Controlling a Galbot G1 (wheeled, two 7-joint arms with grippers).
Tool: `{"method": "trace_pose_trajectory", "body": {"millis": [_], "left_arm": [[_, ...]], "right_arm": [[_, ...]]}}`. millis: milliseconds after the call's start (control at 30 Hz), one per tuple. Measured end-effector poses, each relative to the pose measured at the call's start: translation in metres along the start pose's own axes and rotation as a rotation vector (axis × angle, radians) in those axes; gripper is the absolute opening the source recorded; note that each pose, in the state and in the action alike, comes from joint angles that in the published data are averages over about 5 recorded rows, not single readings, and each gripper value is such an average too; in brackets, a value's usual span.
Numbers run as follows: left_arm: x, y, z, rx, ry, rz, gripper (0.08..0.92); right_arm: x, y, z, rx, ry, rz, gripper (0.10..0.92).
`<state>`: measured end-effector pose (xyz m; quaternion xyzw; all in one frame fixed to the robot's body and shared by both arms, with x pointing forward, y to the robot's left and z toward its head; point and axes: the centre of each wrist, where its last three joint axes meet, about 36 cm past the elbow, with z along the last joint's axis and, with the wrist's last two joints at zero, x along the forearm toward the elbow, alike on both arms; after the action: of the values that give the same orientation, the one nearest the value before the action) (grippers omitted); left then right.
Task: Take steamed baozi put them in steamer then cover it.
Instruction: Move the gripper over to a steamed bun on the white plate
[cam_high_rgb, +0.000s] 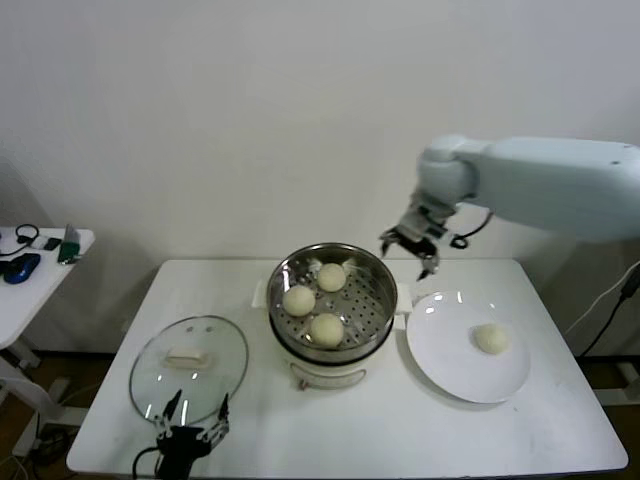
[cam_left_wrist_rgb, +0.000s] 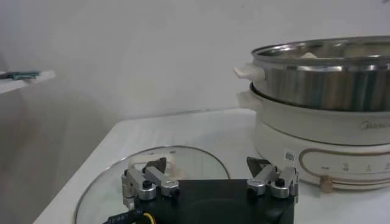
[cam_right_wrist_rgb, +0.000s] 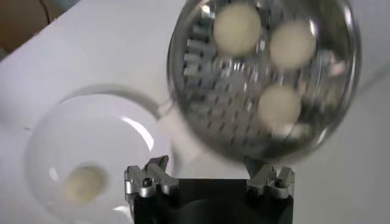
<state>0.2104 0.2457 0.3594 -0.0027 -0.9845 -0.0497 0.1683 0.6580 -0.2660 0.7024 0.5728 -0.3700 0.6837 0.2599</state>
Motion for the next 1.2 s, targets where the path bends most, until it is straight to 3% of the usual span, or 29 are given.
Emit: {"method": "trace_pose_trajectory", "body": {"millis": [267,600,867,1200], "left_arm": [[-0.002,-0.001,0.003,0.005,0.011,-0.003,0.823],[0.002,-0.001,0.009,-0.002,0.035,-0.013,0.823],[0.005,-0.002,0.013,-0.002,0.046,-0.019,0.823],[0.006,-0.001,0.013,-0.004,0.047,-0.020,0.823]], "right_arm": [[-0.039,0.085,0.088,-0.310,0.013,-0.024,0.823],[-0.126,0.151,0.123,-0.471,0.019,-0.092,0.823],[-0.178,0.174,0.129,-0.524,0.029,-0.120,0.823],[-0.211,0.168,0.122,-0.548,0.025,-0.115,0.823]]}}
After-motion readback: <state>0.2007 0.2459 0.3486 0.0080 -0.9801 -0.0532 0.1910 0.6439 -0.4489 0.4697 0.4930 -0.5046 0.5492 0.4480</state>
